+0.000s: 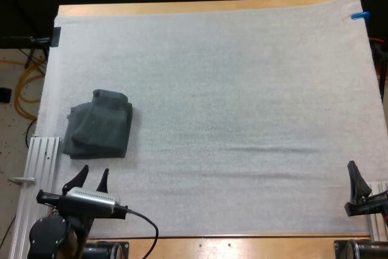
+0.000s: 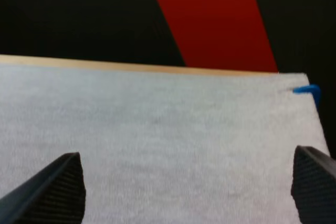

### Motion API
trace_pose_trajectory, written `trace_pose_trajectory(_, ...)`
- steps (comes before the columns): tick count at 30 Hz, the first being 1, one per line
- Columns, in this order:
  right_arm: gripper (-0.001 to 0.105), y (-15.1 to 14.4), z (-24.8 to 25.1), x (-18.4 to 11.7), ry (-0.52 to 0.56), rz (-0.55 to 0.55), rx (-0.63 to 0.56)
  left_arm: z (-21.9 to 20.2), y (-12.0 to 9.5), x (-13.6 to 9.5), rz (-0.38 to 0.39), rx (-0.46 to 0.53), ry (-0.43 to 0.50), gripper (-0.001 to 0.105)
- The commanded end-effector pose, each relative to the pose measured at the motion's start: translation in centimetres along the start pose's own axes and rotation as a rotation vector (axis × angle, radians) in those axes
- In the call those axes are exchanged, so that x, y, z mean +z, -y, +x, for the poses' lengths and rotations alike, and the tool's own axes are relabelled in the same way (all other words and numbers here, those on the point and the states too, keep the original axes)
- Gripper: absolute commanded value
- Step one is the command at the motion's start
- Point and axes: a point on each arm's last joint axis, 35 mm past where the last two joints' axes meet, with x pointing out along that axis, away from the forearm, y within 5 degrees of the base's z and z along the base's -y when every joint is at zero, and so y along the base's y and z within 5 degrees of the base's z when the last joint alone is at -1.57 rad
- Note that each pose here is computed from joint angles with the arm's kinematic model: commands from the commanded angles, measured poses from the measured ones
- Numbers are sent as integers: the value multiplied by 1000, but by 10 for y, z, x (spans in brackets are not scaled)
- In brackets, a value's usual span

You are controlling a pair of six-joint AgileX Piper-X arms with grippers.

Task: Pick towel from pile fold and stack

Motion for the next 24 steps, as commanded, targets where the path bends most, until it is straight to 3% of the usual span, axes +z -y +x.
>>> trace_pose_trajectory(1,78,0,6,-5,-18,-7,9,5,-1,-2,-24,2,-15,39)
trace_pose_trajectory(8,78,-5,21,-26,-88,13,36,7,-1,-4,-33,2,-25,39)
trace_pose_trajectory(24,78,-7,14,-30,-182,131,26,7,-1,-4,-33,2,-25,39)
